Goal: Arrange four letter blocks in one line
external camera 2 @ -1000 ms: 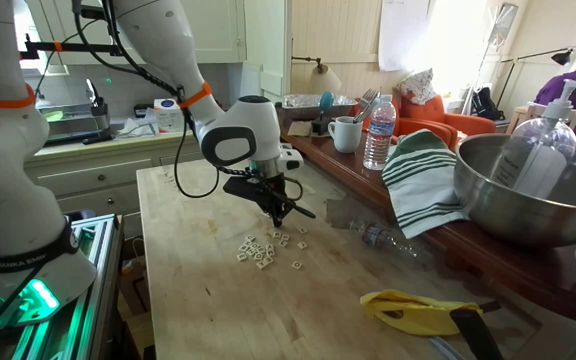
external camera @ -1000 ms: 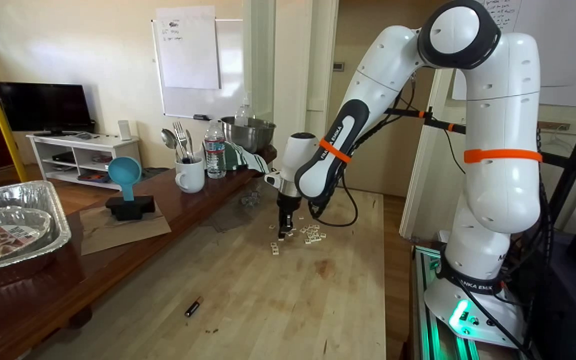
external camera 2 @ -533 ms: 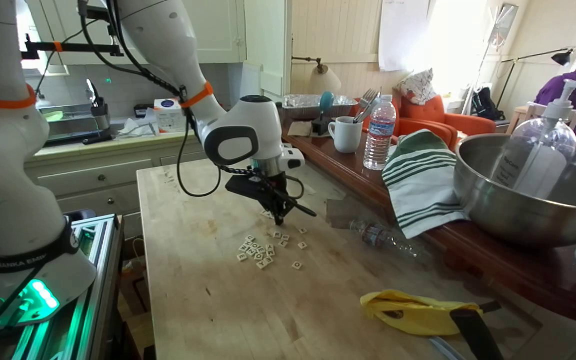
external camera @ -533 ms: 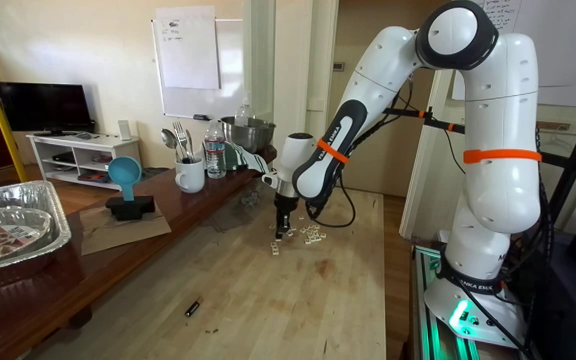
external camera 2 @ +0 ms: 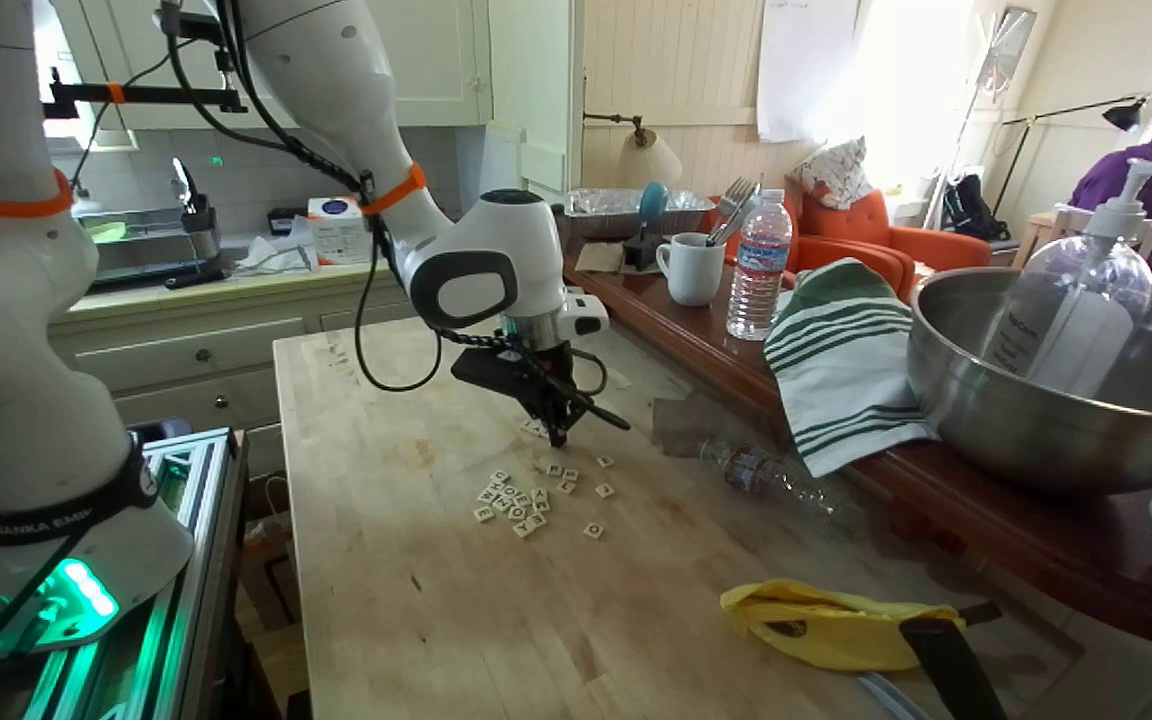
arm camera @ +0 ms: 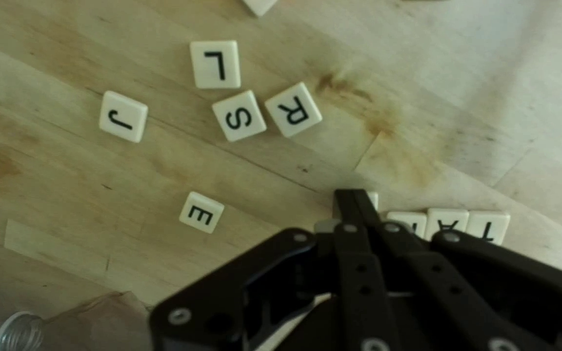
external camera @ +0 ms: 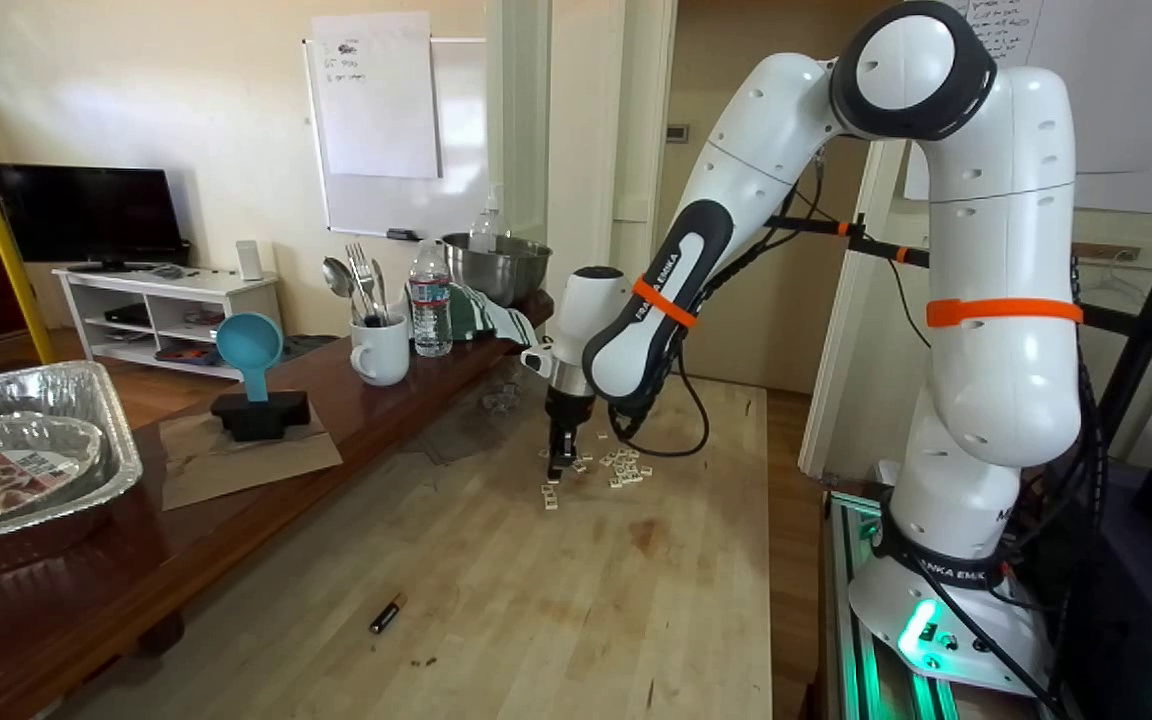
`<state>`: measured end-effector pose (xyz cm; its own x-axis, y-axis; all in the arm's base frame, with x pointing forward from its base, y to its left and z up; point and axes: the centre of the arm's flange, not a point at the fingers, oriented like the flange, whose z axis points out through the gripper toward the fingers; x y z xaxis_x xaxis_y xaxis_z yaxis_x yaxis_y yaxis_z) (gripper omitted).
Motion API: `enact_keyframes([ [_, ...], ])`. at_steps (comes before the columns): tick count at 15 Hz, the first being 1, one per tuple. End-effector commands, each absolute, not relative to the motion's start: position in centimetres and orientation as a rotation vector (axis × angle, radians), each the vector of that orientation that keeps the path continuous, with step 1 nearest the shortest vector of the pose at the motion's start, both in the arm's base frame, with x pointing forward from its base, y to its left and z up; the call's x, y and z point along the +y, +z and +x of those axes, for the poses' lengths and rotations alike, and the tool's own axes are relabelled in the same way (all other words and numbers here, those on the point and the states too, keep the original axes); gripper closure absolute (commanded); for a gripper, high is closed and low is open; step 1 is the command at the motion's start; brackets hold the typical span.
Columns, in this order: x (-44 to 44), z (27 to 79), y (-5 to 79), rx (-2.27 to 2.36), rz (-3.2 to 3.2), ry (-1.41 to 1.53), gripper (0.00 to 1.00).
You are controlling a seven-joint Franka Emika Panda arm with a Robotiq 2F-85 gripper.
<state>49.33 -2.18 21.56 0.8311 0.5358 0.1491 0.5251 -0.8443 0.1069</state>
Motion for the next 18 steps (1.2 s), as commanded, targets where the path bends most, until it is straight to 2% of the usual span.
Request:
enact_keyframes([
  [1, -1.3, 49.4, 19.0, 0.815, 2.982, 0.234, 1.00],
  [18, -1.3, 49.6, 20.3, 0.767, 2.993, 0.265, 1.00],
])
